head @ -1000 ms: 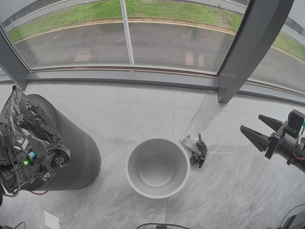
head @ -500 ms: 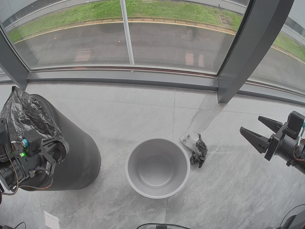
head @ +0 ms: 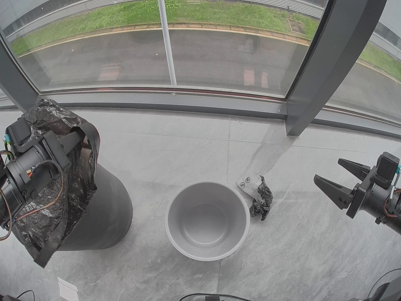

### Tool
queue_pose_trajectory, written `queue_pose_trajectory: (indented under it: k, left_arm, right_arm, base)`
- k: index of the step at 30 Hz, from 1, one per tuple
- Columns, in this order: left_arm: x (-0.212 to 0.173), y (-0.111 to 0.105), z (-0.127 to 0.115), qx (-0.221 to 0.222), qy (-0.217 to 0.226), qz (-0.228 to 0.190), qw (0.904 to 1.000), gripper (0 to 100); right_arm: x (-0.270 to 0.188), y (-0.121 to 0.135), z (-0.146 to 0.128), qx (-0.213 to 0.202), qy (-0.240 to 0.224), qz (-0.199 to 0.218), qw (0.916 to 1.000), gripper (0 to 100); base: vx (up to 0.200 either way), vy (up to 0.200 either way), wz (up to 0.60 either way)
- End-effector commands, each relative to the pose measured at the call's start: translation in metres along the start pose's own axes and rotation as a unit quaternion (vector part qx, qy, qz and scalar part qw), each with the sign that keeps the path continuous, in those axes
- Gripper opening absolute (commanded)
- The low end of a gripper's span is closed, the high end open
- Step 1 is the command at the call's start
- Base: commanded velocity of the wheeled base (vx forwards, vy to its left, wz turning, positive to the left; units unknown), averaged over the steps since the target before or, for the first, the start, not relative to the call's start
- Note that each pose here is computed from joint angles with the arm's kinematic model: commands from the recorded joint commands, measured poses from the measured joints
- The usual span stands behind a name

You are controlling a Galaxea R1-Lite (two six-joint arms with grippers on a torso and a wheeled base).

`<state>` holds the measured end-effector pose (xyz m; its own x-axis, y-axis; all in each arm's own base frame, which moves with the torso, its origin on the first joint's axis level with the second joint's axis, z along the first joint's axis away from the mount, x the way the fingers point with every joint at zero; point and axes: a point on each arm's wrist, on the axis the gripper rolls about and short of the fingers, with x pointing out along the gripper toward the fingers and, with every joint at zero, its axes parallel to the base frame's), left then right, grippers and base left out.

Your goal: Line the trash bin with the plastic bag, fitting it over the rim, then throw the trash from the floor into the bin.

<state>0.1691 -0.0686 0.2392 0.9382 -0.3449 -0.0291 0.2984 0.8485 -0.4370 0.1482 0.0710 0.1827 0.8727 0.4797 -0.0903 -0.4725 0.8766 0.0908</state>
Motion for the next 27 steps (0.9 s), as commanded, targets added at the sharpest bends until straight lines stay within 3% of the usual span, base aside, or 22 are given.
queue_pose_trajectory:
  k: [1, 6, 9, 15, 21, 24, 27]
  left_arm:
    - [-0.015, -0.02, 0.02, -0.161, -0.021, -0.084, 0.9831, 0]
    - [-0.018, -0.03, 0.033, -0.186, 0.0, -0.153, 0.9706, 0]
    - [-0.007, -0.054, 0.056, -0.185, 0.012, -0.191, 0.9639, 0]
    - [0.01, -0.083, 0.076, -0.195, 0.049, -0.202, 0.9584, 0]
    - [0.012, -0.089, 0.077, -0.216, 0.055, -0.209, 0.952, 0]
    - [0.015, -0.091, 0.078, -0.255, 0.069, -0.213, 0.9405, 0]
    - [0.017, -0.092, 0.078, -0.259, 0.073, -0.217, 0.9383, 0]
  right_arm:
    - [-0.005, 0.005, -0.002, -0.001, -0.001, 0.012, 0.9999, 100]
    - [-0.001, 0.009, 0.003, 0.001, -0.011, -0.007, 0.9999, 100]
    - [0.023, 0.02, 0.014, -0.001, -0.017, -0.046, 0.9988, 100]
    - [0.059, 0.044, 0.023, -0.005, -0.015, -0.05, 0.9986, 100]
    - [0.08, 0.06, 0.036, -0.001, -0.032, -0.029, 0.9991, 100]
    - [0.098, 0.076, 0.043, 0.002, -0.042, -0.008, 0.9991, 100]
    - [0.107, 0.083, 0.04, 0.0, -0.034, 0.0, 0.9994, 100]
  base:
    - [0.0, 0.0, 0.0]
    - [0.0, 0.0, 0.0]
    - [0.0, 0.0, 0.0]
    - [0.0, 0.0, 0.0]
    - [0.0, 0.0, 0.0]
    - [0.0, 0.0, 0.0]
    - [0.0, 0.0, 0.0]
